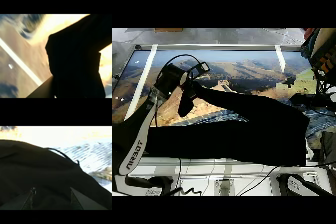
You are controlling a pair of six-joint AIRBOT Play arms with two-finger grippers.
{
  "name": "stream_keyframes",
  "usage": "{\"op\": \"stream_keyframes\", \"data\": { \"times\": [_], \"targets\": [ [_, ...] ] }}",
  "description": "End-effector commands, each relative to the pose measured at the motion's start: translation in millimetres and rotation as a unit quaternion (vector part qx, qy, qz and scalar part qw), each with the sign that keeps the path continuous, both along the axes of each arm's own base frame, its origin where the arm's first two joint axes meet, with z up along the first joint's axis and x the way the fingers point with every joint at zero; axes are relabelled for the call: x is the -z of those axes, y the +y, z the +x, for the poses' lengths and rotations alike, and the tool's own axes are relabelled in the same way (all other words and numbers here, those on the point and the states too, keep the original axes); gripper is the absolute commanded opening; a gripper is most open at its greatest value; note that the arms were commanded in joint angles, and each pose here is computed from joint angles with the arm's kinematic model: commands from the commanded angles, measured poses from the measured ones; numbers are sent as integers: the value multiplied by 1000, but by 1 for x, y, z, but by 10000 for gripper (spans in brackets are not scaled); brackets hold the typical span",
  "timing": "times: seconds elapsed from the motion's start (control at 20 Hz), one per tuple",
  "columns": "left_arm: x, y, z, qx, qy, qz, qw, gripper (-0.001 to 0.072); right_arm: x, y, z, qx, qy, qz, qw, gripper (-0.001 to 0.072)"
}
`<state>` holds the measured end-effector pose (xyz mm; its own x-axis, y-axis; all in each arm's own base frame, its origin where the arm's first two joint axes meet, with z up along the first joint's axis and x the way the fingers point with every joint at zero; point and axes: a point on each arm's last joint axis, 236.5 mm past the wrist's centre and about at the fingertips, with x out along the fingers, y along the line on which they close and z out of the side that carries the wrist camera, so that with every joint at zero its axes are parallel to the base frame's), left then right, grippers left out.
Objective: Fold the clothes and pants, and hang the long-sleeved shirts on hangers.
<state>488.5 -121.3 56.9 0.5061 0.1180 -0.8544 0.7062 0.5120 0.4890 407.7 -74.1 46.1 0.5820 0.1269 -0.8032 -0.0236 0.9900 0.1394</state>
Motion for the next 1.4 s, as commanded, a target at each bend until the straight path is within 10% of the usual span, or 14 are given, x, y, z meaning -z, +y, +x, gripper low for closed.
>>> {"op": "stream_keyframes", "data": {
  "times": [0.0,0.45,0.55,0.6,0.95,1.35],
  "targets": [
    [43,6,-13,-18,72,2,997,15,1,2,-2,-2,4,2,1000,484],
    [121,-54,-3,16,93,-20,995,47,1,1,-1,-2,3,2,1000,484],
    [123,-71,-11,9,105,-56,993,474,1,1,-1,-2,3,2,1000,484],
    [122,-74,-11,-8,104,-70,992,545,1,1,-1,-2,3,2,1000,484],
    [58,22,10,-203,52,-155,966,486,2,0,-2,-2,5,-2,1000,484],
    [100,141,-60,-442,151,-341,816,486,2,0,-2,-2,5,-2,1000,484]
  ]
}}
